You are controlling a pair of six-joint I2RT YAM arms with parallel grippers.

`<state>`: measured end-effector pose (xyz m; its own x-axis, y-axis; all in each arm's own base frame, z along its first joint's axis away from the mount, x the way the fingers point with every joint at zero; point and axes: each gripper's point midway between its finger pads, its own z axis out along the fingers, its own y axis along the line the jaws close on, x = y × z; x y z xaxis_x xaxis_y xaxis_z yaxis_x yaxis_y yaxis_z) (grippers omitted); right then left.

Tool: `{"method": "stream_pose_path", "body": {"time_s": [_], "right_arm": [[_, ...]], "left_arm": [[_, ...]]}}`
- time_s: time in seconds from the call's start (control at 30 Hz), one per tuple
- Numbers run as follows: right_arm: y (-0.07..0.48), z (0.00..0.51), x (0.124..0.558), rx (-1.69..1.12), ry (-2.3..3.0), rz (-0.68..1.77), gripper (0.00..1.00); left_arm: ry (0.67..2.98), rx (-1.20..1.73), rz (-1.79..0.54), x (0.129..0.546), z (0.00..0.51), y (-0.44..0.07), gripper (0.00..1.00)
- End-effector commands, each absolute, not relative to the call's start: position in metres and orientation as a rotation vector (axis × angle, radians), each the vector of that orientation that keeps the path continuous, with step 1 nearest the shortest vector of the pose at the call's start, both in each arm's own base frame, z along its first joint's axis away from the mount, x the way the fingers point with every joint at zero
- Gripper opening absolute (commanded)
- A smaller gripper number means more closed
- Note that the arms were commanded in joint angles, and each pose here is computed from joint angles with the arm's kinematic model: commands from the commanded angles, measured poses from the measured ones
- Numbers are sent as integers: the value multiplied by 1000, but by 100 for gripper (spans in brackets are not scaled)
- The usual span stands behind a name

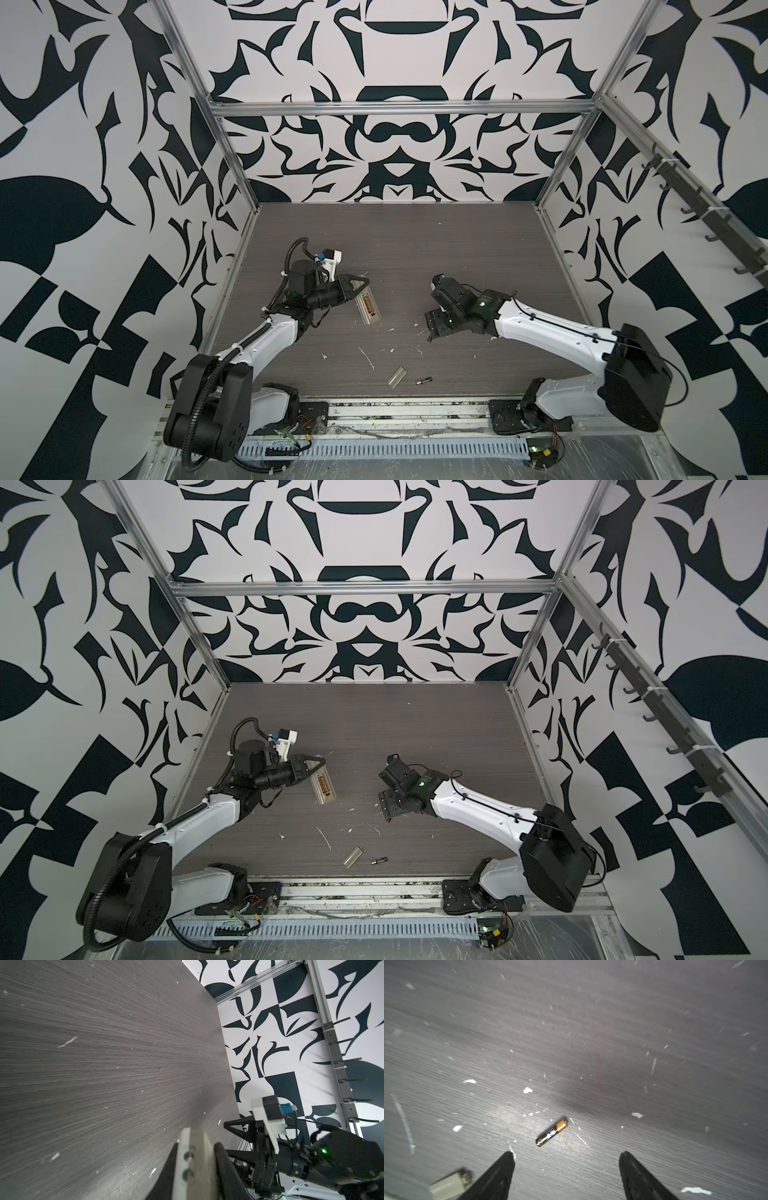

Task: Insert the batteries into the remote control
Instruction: 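Move the open right gripper down over a battery while left holds remote, then lower the right gripper around the gold-and-black battery and close it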

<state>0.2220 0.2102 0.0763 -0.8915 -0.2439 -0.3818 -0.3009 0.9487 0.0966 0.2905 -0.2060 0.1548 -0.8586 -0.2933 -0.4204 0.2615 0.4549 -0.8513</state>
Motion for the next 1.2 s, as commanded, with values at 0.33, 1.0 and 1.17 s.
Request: {"method": "stream_pose_path", "body": {"time_s": [0.33,1.0,1.17], "right_arm": [[224,42,224,-342,2759,280,73],[228,22,231,-333,2788,232,51],[222,26,226,-318,2799,218,40]], "left_arm": [[2012,152,-1555,274,167,-231,0],[2094,147,-1505,273,150,-234,0],[2099,146,-1499,274,149,-234,0]]}}
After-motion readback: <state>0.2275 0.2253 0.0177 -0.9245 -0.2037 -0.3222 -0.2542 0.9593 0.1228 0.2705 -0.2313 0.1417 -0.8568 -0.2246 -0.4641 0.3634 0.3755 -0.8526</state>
